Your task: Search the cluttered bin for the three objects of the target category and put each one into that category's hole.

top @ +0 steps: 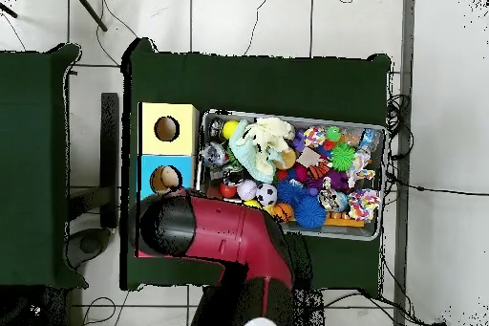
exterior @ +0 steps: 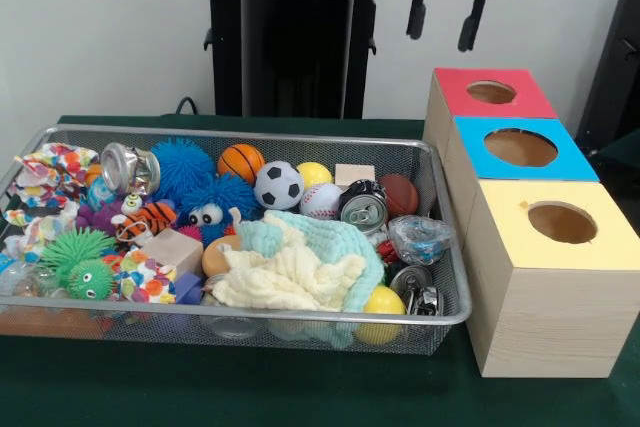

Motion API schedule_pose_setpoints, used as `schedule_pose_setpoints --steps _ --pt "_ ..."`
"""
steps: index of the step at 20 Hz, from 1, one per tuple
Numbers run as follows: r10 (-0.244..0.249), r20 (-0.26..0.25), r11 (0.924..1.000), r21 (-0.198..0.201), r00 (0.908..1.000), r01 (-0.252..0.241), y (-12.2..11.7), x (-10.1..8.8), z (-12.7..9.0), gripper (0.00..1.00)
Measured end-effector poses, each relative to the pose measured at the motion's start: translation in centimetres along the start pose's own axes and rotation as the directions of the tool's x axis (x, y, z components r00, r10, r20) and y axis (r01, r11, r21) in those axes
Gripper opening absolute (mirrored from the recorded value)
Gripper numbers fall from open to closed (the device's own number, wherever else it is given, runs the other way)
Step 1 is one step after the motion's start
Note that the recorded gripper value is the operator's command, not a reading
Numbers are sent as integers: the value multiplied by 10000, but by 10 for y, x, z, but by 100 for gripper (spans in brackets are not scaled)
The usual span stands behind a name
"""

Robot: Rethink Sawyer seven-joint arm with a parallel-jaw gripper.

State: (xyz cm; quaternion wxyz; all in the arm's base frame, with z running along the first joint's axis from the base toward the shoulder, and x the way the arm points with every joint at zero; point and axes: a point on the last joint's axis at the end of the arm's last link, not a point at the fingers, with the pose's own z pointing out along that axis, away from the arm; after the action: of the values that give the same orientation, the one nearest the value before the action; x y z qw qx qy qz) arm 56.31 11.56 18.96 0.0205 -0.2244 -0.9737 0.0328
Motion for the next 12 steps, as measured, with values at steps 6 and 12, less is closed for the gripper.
schedule_pose_setpoints --steps 6,12 --pt "1253 25 9920 154 9921 -1253 -4 -28 15 100" --pt "1873 164 9819 238 9822 -1877 -22 -61 25 100"
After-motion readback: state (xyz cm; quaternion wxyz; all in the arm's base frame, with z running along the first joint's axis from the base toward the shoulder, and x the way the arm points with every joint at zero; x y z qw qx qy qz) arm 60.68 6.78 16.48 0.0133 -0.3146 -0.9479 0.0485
